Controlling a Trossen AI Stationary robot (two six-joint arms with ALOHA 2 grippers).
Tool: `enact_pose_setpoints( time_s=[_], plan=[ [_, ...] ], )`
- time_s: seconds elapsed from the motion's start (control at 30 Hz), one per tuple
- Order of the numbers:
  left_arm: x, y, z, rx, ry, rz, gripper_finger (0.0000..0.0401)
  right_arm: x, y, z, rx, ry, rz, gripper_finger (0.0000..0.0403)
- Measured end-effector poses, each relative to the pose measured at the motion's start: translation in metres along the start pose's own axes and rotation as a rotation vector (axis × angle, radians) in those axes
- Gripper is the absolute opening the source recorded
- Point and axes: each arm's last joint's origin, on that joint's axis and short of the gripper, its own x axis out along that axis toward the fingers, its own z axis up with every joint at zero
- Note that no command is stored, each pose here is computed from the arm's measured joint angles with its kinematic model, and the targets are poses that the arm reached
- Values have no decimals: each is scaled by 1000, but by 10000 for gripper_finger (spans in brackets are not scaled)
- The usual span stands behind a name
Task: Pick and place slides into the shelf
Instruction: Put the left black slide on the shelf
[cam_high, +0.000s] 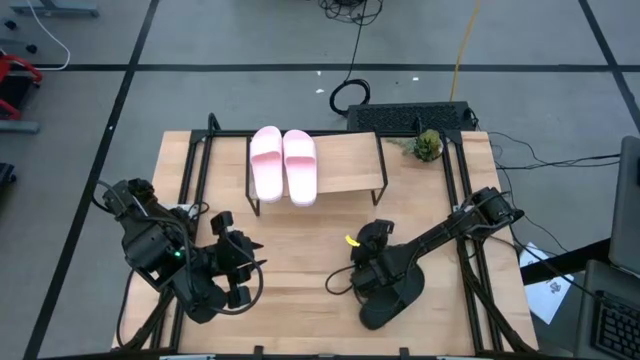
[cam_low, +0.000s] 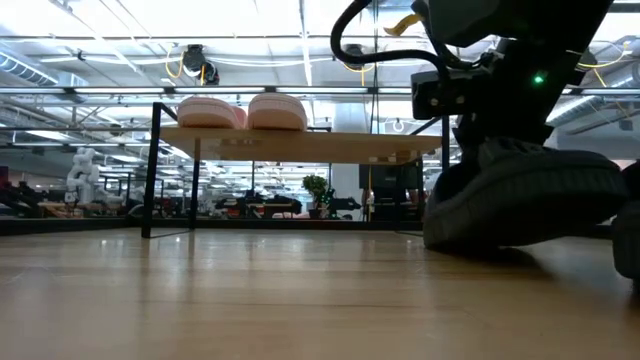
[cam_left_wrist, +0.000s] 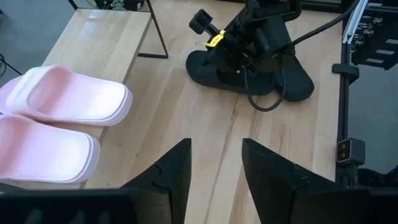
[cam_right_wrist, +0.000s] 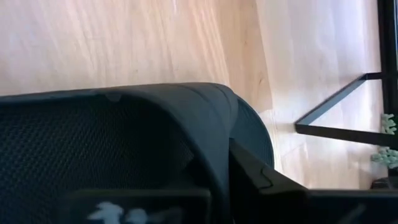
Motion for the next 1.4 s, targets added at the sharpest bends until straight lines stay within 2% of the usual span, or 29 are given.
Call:
enact_pose_setpoints(
  time_s=[0.13,0.23,0.3,0.4,0.5,0.6,0.67,0.8,0.97,1.07,1.2,1.4],
  plan=[
    [0,0,0,-5,0,0,145,-11,1,-3,-11,-11,45,5],
    [0,0,0,-4,0,0,145,-31,-2,-1,0,-61,102,3],
    [0,0,0,-5,0,1,145,-51,-10,3,29,-121,145,3],
    [0,0,0,-10,-1,1,145,-90,-26,15,76,-286,253,2],
    [0,1,1,-22,-2,3,145,-135,-54,23,124,-478,316,2],
    [1,2,2,-54,-2,7,145,-168,-94,29,163,-654,251,1],
    [2,2,2,-63,-2,8,145,-177,-120,36,183,-728,206,1],
    [2,3,3,-104,-1,13,145,-167,-159,55,190,-778,186,1],
    [-3,11,5,-177,-16,6,145,-124,-197,83,170,-734,133,1],
    [-11,19,6,-214,-40,0,145,-91,-208,96,106,-632,70,1],
    [-19,29,8,-251,-80,2,145,-64,-219,115,14,-509,-18,0],
    [-22,34,9,-263,-102,10,145,-56,-225,149,-182,-424,-261,0]
  ],
)
